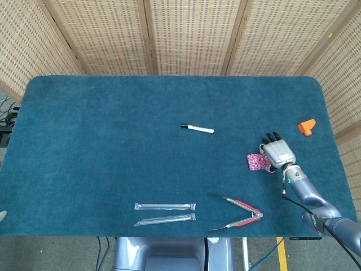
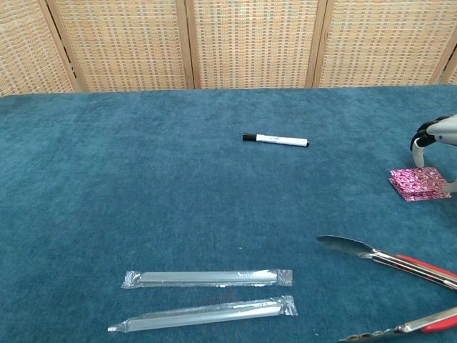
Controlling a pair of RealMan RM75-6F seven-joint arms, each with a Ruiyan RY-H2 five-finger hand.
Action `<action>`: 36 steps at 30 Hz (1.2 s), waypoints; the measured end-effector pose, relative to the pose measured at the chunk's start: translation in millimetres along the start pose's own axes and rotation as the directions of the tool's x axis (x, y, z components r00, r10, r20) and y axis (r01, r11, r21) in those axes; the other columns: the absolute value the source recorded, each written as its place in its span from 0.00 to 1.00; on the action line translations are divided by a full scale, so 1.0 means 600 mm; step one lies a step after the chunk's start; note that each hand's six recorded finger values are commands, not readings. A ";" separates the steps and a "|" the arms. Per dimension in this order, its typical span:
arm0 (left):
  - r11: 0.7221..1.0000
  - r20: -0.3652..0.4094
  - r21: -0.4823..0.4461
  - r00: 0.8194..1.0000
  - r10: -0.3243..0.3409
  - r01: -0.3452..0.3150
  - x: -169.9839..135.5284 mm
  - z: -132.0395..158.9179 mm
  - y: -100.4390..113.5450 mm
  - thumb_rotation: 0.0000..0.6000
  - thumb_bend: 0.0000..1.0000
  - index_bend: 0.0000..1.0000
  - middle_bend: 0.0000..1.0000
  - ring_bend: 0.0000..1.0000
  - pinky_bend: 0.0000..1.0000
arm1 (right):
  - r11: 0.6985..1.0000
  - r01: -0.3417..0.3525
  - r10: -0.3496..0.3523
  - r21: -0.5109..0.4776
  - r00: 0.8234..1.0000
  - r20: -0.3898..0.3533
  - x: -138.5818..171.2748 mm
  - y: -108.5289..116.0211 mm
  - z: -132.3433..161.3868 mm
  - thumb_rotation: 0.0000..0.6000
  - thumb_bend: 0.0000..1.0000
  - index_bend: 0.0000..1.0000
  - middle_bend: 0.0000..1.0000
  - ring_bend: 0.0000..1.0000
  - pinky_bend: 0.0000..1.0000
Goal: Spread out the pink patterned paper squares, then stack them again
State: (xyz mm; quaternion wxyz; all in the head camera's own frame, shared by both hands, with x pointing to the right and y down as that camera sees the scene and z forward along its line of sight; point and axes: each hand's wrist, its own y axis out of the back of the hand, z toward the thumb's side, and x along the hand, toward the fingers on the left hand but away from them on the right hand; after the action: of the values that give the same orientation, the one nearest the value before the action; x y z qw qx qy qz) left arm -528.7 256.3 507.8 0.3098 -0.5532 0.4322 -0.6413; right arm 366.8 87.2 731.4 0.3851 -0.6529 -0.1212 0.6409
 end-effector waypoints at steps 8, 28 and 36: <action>1.000 -0.005 0.001 1.000 0.000 0.000 0.000 -0.002 0.000 1.00 0.03 0.03 0.00 0.00 0.00 | 1.000 -0.003 0.003 0.000 1.000 -0.003 -0.003 -0.001 0.000 1.00 0.21 0.33 0.17 0.00 0.00; 1.000 0.001 0.000 1.000 0.001 -0.001 0.008 0.001 -0.006 1.00 0.04 0.03 0.00 0.00 0.00 | 0.983 0.141 -0.138 -0.119 0.990 0.033 0.024 0.052 -0.012 1.00 0.25 0.28 0.15 0.00 0.00; 1.000 0.021 -0.008 0.999 0.028 -0.028 0.016 0.009 -0.012 1.00 0.04 0.03 0.00 0.00 0.00 | 0.933 0.290 -0.270 -0.212 0.955 0.119 0.083 0.082 -0.033 1.00 0.34 0.28 0.15 0.00 0.00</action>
State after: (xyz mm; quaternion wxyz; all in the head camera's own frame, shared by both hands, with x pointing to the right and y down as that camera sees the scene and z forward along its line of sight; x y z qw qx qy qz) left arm -524.6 250.1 518.5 0.3213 -0.5550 0.4390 -0.6294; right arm 375.9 79.6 659.9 0.3895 -0.6398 -0.3024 0.5895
